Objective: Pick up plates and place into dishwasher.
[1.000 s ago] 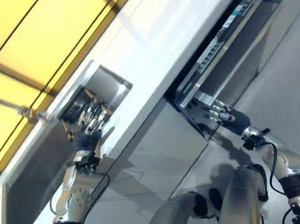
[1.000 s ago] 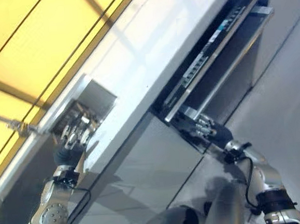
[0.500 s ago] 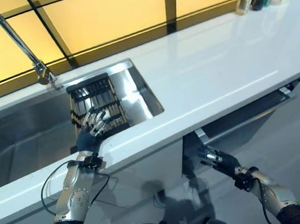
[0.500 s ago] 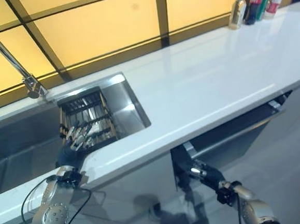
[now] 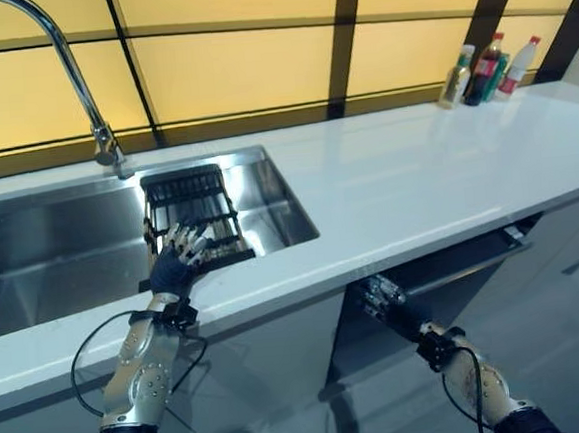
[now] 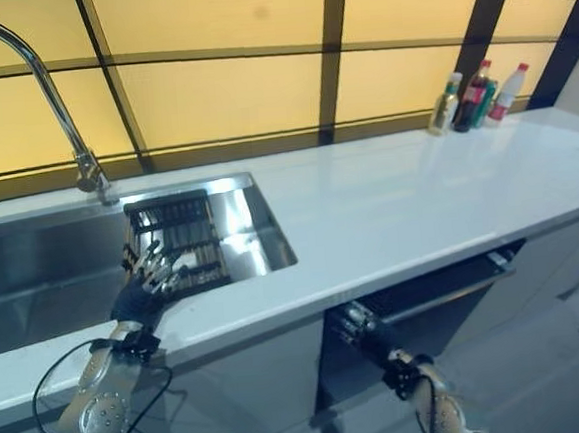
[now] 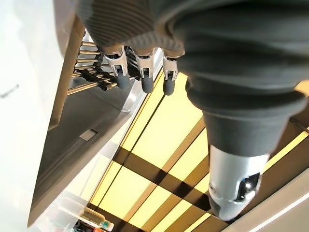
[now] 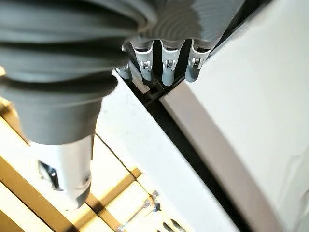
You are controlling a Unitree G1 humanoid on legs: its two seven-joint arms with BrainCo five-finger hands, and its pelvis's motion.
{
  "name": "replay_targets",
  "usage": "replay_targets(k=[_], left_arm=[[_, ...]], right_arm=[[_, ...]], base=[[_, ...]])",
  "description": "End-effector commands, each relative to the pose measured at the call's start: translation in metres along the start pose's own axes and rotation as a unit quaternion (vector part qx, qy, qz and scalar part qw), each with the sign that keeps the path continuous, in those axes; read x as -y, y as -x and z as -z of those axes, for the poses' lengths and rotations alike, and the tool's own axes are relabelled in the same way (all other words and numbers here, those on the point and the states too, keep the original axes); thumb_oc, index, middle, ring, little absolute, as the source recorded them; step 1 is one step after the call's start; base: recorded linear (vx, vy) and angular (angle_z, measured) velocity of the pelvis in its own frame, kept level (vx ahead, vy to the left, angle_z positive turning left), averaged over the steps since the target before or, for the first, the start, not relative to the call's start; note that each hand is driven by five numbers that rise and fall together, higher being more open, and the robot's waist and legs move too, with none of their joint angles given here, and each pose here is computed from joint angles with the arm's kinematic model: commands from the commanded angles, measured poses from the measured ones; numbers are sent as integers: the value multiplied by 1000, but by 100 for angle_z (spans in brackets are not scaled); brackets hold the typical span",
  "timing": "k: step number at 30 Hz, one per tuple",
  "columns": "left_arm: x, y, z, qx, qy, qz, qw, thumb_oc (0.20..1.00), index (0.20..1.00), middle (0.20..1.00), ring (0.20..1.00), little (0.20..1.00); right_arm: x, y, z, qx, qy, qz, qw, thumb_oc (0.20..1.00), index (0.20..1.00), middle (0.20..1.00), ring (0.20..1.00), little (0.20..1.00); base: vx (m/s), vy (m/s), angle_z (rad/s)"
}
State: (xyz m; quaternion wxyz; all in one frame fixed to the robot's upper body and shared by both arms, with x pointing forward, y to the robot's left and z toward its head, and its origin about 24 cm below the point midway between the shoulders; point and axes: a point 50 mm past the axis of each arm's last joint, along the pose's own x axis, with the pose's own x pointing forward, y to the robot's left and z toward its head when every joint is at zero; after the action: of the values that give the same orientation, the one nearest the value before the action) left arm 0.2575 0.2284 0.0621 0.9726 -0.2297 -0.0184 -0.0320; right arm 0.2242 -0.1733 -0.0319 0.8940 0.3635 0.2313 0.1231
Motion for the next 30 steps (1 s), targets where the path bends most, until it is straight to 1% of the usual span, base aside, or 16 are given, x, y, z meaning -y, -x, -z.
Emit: replay_targets(k=[1,3,6,7,9,10,12,13,14,16,20,22,24,25,27,30], left_arm=[[-18,18,13,-33,-15,-41,998,1000,1000,1000,1000,1000],[-18,17,11,-30,-14,-42,999,1000,1000,1000,1000,1000],[-19,15,7,-26,-16,-51,998,1000,1000,1000,1000,1000],[-20,15,6,-25,-17,-55,998,1000,1000,1000,1000,1000],[-20,15,6,-24,-17,-61,998,1000,1000,1000,1000,1000],[-20,14,6,-22,-15,-64,998,1000,1000,1000,1000,1000],[-18,12,6,-20,-10,-67,998,1000,1000,1000,1000,1000],[-17,11,6,-19,-8,-68,997,1000,1000,1000,1000,1000],[-16,10,7,-19,-3,-70,997,1000,1000,1000,1000,1000],[-15,9,8,-18,3,-74,997,1000,1000,1000,1000,1000],[-11,10,8,-12,12,-76,997,1000,1000,1000,1000,1000],[-7,10,9,-10,17,-75,997,1000,1000,1000,1000,1000],[-5,10,11,-7,20,-75,997,1000,1000,1000,1000,1000],[-4,12,12,-5,23,-79,997,1000,1000,1000,1000,1000],[-5,13,15,-3,32,-83,996,1000,1000,1000,1000,1000],[-6,15,17,2,30,-90,995,1000,1000,1000,1000,1000]], right_arm=[[10,-2,-11,2,-27,69,997,1000,1000,1000,1000,1000],[24,3,-8,-8,-43,133,990,1000,1000,1000,1000,1000],[49,16,-5,-4,-101,263,960,1000,1000,1000,1000,1000],[58,23,-5,3,-127,314,941,1000,1000,1000,1000,1000],[75,36,-8,46,-189,431,881,1000,1000,1000,1000,1000],[85,47,-8,74,-223,499,834,1000,1000,1000,1000,1000],[94,59,-9,112,-263,561,777,1000,1000,1000,1000,1000],[95,62,-11,125,-271,578,759,1000,1000,1000,1000,1000],[96,68,-18,152,-279,612,724,1000,1000,1000,1000,1000],[95,76,-34,198,-276,651,679,1000,1000,1000,1000,1000],[76,91,-87,328,-227,671,625,1000,1000,1000,1000,1000],[56,98,-119,415,-157,653,614,1000,1000,1000,1000,1000],[35,98,-143,484,-81,616,617,1000,1000,1000,1000,1000],[12,98,-163,532,-3,583,614,1000,1000,1000,1000,1000],[-16,98,-182,589,89,523,610,1000,1000,1000,1000,1000],[-66,92,-200,658,220,367,619,1000,1000,1000,1000,1000]], base=[[-24,2,-6],[-15,-6,-13],[0,-17,-14],[3,-13,-10],[5,8,-18],[3,36,-23],[4,66,-13],[25,102,-12],[34,101,-22],[36,92,-21],[20,58,-20],[7,61,-8],[-4,75,1],[-14,74,0],[-13,67,1],[-3,22,5]])
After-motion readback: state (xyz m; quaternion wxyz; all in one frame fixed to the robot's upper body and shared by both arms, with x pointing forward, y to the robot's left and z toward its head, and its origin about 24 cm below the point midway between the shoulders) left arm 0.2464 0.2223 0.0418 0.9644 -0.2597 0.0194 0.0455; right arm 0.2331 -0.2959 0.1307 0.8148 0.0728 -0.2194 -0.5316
